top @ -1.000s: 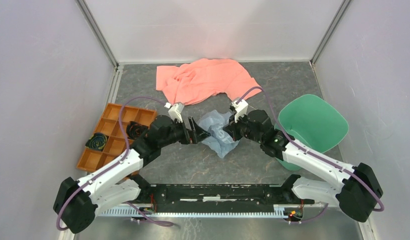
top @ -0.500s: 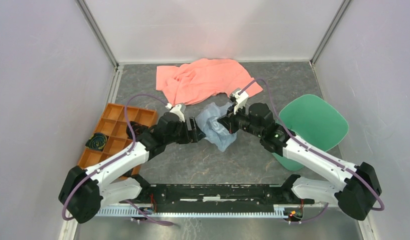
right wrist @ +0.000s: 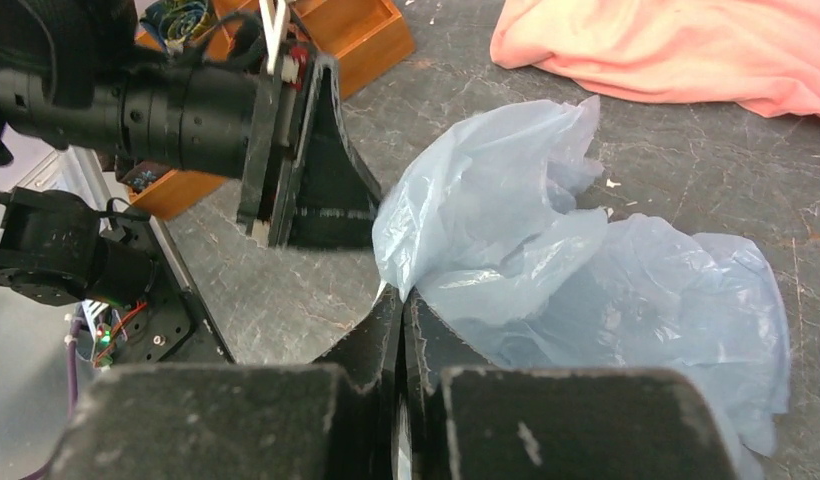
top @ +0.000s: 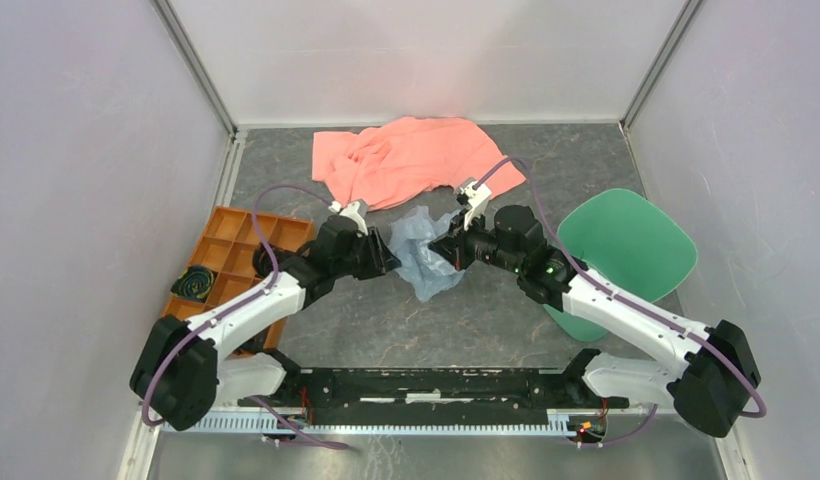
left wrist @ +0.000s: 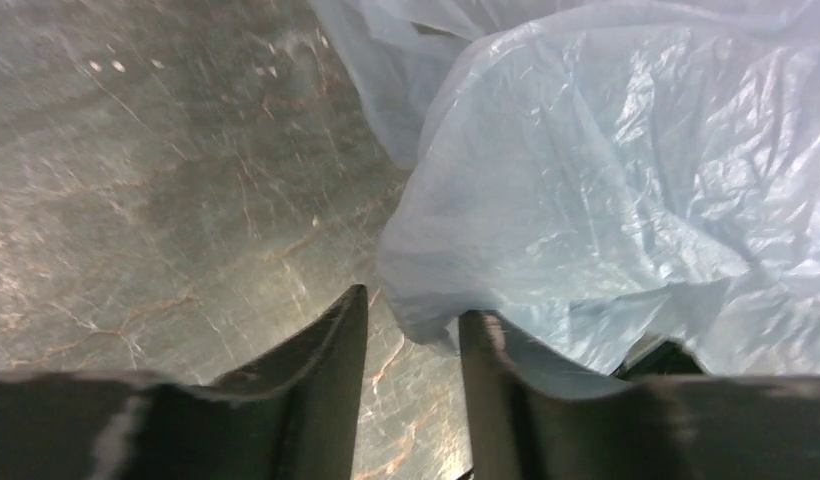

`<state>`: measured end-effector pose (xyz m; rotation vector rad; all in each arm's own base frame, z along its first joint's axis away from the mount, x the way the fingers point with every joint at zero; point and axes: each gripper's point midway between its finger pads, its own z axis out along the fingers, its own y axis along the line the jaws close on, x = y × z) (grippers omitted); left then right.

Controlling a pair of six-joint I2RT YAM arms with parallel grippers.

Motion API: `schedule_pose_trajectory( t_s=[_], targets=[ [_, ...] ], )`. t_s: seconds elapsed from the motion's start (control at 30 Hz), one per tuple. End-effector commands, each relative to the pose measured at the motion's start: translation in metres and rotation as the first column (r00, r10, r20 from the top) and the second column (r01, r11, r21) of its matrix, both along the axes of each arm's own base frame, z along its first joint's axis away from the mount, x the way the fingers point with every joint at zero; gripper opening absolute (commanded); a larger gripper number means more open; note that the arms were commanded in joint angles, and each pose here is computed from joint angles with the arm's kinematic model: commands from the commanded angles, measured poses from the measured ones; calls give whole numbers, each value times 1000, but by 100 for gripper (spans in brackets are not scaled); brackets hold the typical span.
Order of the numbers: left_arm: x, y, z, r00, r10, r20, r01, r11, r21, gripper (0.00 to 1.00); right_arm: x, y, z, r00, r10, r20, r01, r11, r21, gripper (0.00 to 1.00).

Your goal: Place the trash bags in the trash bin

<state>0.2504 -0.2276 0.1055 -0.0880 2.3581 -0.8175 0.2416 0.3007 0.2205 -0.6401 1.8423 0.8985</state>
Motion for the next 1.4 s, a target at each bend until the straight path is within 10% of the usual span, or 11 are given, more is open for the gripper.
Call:
schedule_pose_trajectory(
  t_s=[0.0,0.13,0.37,0.63,1.03,1.37],
  targets=[
    [35,5,45,992,32,122,-26,999,-48,35,3,1,15,999,4,33,-4,1000,-2,5],
    [54,28,83,970,7,243,5,999,-51,2,27,-7,23,997,-61,57,69,986,-151,25],
    [24,26,146,832,-163,530,227,972,-58,2,40,-32,59,974,-140,179,177,962,-210,73],
    [-26,40,204,583,-6,812,285,938,-198,2,20,-62,74,953,-231,195,253,963,-95,78],
    [35,53,152,961,220,165,-178,955,-237,2,-25,-14,20,984,142,109,-128,984,-125,93],
    [36,11,138,960,177,-218,-269,806,-527,2,-54,37,-6,961,261,86,-250,960,-124,95]
  ],
)
